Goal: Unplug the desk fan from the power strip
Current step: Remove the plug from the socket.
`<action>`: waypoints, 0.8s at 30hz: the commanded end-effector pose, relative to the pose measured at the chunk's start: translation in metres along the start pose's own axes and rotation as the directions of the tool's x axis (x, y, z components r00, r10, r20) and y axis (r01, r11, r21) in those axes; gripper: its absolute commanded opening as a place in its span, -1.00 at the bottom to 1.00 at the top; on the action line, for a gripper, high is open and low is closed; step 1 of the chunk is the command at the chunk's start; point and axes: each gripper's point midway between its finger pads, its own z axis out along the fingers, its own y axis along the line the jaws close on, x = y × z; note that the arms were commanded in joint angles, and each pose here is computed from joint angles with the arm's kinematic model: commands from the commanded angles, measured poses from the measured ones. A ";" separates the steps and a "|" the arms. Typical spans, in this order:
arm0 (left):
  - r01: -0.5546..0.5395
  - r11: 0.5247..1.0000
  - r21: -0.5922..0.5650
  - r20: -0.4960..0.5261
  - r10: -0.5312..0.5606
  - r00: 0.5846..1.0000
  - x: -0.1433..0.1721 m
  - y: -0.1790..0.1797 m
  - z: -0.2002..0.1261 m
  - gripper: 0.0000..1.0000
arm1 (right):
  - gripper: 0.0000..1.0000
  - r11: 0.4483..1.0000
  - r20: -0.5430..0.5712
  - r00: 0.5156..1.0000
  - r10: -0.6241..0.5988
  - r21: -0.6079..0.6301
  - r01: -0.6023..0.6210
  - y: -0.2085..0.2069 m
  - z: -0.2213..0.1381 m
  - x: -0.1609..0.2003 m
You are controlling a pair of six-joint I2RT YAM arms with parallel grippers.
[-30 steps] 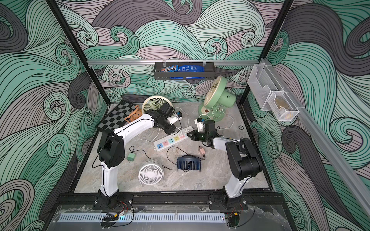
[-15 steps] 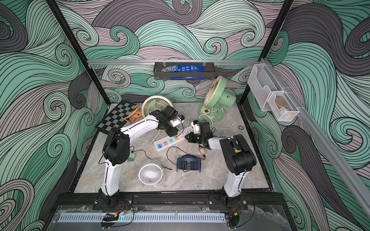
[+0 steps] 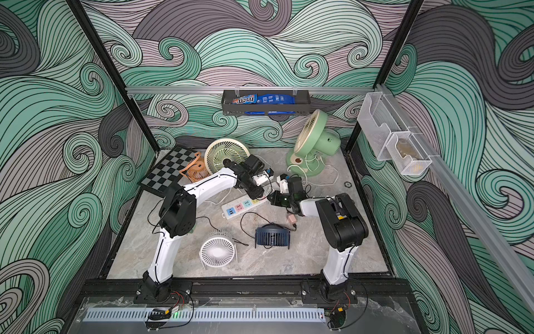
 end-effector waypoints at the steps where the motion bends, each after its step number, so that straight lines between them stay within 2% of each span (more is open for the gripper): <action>1: 0.009 1.000 0.009 0.006 -0.009 1.000 -0.010 -0.005 0.001 -0.09 | -1.00 0.999 -0.004 1.000 0.020 0.029 -0.020 -0.009 0.003 0.007; 6: 0.014 1.000 -0.005 -0.005 -0.014 1.000 -0.011 -0.003 0.007 -0.21 | -1.00 0.999 -0.008 1.000 0.024 0.025 -0.024 -0.009 0.003 0.008; 13: 0.029 0.999 -0.026 -0.025 -0.030 0.999 -0.008 0.000 0.013 -0.72 | -1.00 0.999 -0.010 0.999 0.030 0.021 -0.030 -0.009 0.003 0.010; 16: 0.030 0.999 -0.027 -0.023 -0.031 0.999 -0.007 -0.001 0.012 -0.87 | -1.00 0.999 -0.011 0.999 0.032 0.021 -0.032 -0.009 0.003 0.011; 20: 0.013 0.999 -0.053 -0.021 -0.014 1.000 -0.007 -0.002 0.010 -1.00 | -1.00 0.999 -0.014 0.999 0.040 0.028 -0.040 -0.011 0.003 0.012; 24: -0.023 0.993 -0.114 -0.015 0.021 1.000 -0.005 -0.002 0.010 -1.00 | -1.00 0.998 -0.023 0.998 0.050 0.036 -0.050 -0.013 0.005 0.015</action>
